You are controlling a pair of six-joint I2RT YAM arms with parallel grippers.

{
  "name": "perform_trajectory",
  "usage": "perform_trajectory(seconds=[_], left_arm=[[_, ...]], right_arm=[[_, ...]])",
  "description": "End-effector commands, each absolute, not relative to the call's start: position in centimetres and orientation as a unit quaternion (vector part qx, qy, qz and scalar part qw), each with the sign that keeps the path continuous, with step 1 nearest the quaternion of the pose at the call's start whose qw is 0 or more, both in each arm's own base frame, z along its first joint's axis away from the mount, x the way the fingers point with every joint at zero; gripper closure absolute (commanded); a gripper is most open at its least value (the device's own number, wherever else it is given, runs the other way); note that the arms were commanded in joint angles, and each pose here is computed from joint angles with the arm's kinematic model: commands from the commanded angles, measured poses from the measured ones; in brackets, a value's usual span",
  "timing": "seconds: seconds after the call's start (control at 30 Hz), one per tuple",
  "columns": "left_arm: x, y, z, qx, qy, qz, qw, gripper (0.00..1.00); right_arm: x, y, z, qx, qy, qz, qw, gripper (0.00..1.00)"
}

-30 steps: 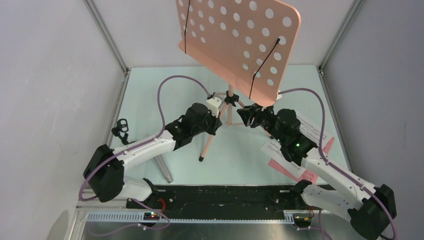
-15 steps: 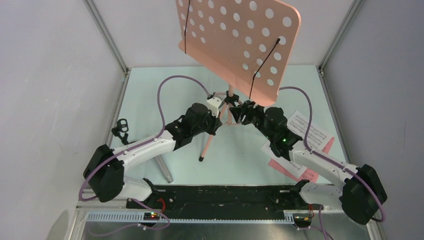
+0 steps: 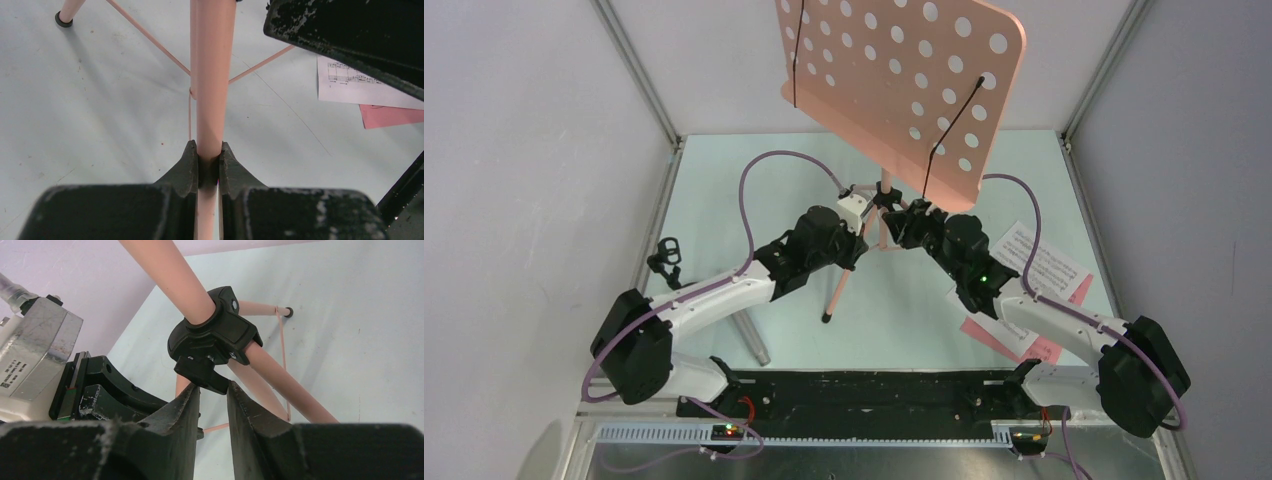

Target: Set up the instrument practice props

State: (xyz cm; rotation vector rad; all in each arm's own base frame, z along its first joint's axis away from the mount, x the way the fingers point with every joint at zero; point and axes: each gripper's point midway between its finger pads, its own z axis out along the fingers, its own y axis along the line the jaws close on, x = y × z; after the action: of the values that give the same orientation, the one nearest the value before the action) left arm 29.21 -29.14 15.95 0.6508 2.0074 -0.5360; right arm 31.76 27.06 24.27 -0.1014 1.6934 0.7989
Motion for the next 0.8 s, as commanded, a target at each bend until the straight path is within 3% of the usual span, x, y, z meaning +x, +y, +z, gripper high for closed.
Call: perform_trajectory(seconds=[0.0, 0.2, 0.3, 0.4, 0.6, 0.77], left_arm=[[30.0, -26.2, 12.9, 0.254, 0.845, -0.161, 0.442, 1.00], [29.9, -26.3, 12.7, 0.254, 0.846, -0.162, 0.440, 1.00], [29.9, -26.3, 12.7, 0.254, 0.847, -0.162, 0.439, 1.00], [29.9, -26.3, 12.7, 0.255, 0.846, -0.163, 0.439, 1.00], [29.8, -26.3, 12.6, 0.255, 0.847, -0.163, 0.437, 1.00], [29.8, -26.3, 12.5, 0.254, 0.848, -0.164, 0.436, 1.00]], right_arm=[[32.2, 27.2, 28.5, -0.017, 0.689, 0.367, 0.625, 0.66], [32.1, 26.7, 29.3, -0.034, 0.683, 0.340, 0.646, 0.52], [32.4, 26.4, 29.5, -0.028, 0.682, 0.328, 0.653, 0.51], [32.7, 26.4, 29.5, -0.021, 0.684, 0.326, 0.653, 0.57], [32.9, 27.2, 29.5, 0.005, 0.694, 0.348, 0.631, 0.78], [32.6, 26.6, 28.5, 0.082, 0.716, 0.399, 0.567, 0.91]])
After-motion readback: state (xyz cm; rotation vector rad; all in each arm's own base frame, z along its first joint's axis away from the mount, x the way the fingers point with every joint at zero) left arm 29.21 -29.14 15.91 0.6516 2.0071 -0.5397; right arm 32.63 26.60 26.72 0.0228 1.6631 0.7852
